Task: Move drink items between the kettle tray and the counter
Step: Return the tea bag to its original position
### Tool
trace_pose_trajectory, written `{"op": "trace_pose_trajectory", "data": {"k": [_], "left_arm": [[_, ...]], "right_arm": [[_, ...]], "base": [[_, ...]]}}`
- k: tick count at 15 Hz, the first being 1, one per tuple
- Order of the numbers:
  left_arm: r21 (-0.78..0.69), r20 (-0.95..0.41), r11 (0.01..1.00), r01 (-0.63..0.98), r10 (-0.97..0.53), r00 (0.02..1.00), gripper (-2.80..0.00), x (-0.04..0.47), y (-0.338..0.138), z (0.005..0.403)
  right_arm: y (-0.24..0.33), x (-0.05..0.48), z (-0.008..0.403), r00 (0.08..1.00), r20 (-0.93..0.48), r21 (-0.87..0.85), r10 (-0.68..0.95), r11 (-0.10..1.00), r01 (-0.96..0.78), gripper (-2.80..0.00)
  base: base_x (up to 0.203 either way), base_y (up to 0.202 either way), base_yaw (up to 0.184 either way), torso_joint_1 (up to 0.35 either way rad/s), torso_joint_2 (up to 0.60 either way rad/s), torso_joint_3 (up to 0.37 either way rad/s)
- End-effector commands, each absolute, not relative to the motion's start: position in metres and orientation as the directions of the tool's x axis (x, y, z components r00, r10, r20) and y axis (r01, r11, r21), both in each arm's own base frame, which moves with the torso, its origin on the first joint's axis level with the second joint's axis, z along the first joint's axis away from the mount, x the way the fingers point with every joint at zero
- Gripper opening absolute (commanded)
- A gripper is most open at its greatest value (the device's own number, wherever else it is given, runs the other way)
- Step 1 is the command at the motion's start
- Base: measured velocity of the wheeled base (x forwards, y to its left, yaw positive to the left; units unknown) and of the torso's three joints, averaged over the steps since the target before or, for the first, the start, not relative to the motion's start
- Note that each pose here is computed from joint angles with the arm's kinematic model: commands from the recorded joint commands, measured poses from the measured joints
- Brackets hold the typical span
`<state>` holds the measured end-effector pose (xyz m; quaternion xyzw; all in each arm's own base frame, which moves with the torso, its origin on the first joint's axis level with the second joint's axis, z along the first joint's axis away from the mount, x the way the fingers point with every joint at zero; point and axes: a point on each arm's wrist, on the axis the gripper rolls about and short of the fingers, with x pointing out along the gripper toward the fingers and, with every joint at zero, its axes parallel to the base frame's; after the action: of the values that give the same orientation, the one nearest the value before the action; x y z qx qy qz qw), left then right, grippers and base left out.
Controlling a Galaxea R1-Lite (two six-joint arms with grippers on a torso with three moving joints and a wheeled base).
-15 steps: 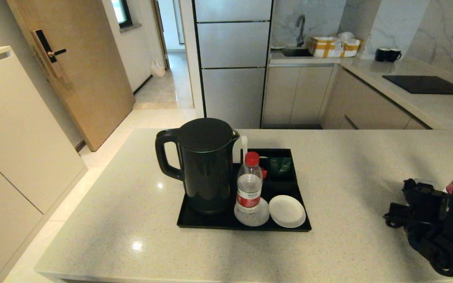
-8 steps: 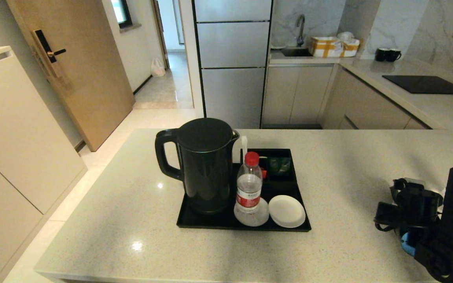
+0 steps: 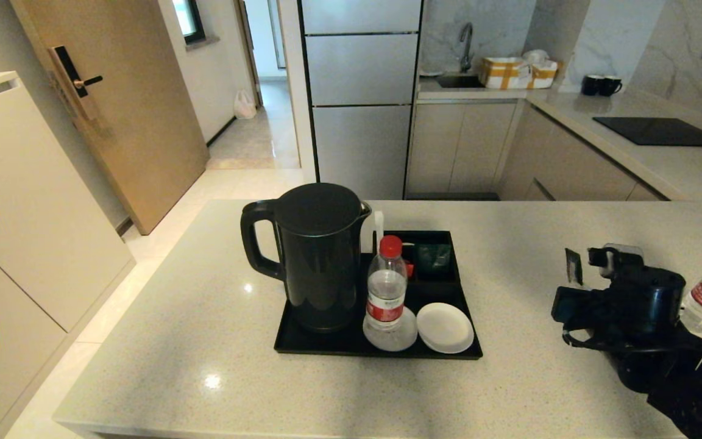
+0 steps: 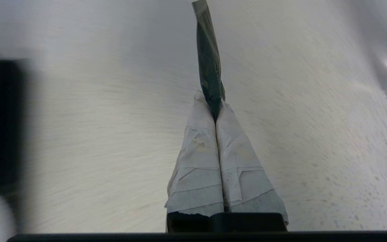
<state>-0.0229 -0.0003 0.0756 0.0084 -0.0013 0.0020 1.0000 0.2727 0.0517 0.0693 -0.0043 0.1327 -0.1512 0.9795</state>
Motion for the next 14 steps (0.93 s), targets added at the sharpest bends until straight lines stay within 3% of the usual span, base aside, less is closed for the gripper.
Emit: {"op": "trace_pose_trajectory", "data": {"k": [1, 9, 11, 14], "left_arm": [[0.017, 0.0, 1.0, -0.005, 0.005, 1.0, -2.8, -0.023, 0.0, 0.075], [0.017, 0.0, 1.0, -0.005, 0.005, 1.0, -2.8, -0.023, 0.0, 0.075], [0.017, 0.0, 1.0, -0.006, 0.006, 1.0, -2.8, -0.023, 0.0, 0.075], [0.017, 0.0, 1.0, -0.005, 0.005, 1.0, -2.8, -0.023, 0.0, 0.075]], "right_arm": [[0.065, 0.256, 0.113, 0.95, -0.205, -0.016, -0.235, 0.972, 0.236, -2.8], [0.106, 0.244, 0.209, 0.902, -0.432, -0.032, 0.016, 0.999, -0.033, -2.8], [0.112, 0.248, 0.221, 0.859, -0.503, 0.001, 0.095, 0.994, -0.11, -2.8], [0.127, 0.267, 0.205, 0.77, -0.619, 0.049, 0.156, 0.986, -0.16, -2.8]], "base": [[0.0, 0.0, 0.0, 0.0, 0.0, 0.0], [0.0, 0.0, 0.0, 0.0, 0.0, 0.0], [0.0, 0.0, 0.0, 0.0, 0.0, 0.0], [0.0, 0.0, 0.0, 0.0, 0.0, 0.0]]}}
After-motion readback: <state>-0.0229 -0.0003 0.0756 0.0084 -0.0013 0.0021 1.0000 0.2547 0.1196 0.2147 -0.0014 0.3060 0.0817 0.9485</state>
